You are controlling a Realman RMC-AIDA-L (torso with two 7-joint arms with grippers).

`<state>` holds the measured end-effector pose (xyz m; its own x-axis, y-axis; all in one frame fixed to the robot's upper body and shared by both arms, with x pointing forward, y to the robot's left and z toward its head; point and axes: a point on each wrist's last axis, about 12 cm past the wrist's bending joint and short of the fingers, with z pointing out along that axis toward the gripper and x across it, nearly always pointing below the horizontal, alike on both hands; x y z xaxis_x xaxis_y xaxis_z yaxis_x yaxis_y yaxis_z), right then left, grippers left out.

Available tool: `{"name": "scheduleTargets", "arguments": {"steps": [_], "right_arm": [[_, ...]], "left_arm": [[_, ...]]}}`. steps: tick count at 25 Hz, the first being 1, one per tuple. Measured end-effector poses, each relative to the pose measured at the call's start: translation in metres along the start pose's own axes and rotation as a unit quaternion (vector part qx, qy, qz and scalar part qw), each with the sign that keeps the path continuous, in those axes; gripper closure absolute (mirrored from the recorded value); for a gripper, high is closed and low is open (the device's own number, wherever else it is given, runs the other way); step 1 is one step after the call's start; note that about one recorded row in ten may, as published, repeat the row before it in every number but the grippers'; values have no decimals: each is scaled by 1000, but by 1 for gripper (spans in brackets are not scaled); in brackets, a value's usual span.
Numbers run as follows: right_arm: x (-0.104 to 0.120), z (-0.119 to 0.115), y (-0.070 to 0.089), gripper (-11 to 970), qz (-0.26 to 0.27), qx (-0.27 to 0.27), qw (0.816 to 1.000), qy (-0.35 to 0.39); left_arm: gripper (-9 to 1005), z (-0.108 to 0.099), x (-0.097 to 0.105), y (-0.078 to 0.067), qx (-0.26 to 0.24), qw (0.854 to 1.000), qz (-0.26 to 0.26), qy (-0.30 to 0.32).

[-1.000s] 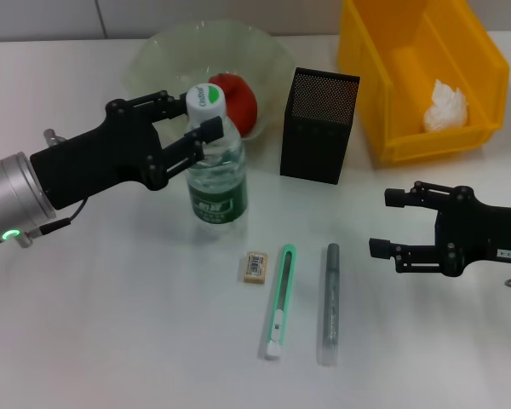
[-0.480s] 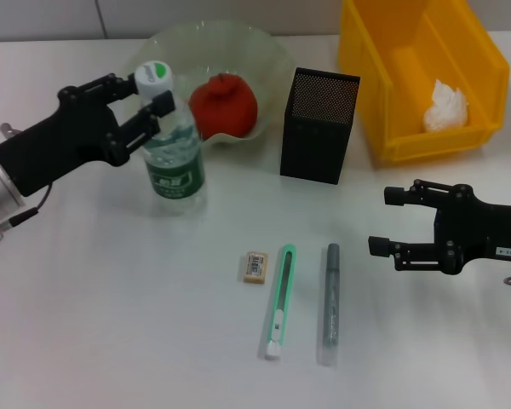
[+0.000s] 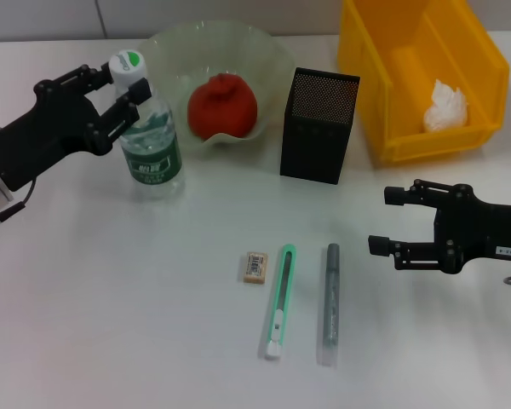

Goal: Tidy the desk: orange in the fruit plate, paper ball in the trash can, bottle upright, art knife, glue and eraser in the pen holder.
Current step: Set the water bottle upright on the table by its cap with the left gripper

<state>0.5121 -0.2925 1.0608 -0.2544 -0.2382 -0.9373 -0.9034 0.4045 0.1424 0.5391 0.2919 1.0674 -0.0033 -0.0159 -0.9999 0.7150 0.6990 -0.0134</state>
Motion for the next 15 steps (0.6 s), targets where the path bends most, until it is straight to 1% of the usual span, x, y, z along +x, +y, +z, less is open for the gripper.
{"name": "scheduleTargets", "arguments": {"steps": [5, 15], "right_arm": [[0, 0, 0, 127, 0, 0, 1000, 0], [1, -1, 1, 127, 2, 0, 1000, -1]], "left_arm": [[536, -1, 2, 1, -12, 1000, 2, 0], [522, -1, 4, 0, -13, 1000, 0, 2]]}}
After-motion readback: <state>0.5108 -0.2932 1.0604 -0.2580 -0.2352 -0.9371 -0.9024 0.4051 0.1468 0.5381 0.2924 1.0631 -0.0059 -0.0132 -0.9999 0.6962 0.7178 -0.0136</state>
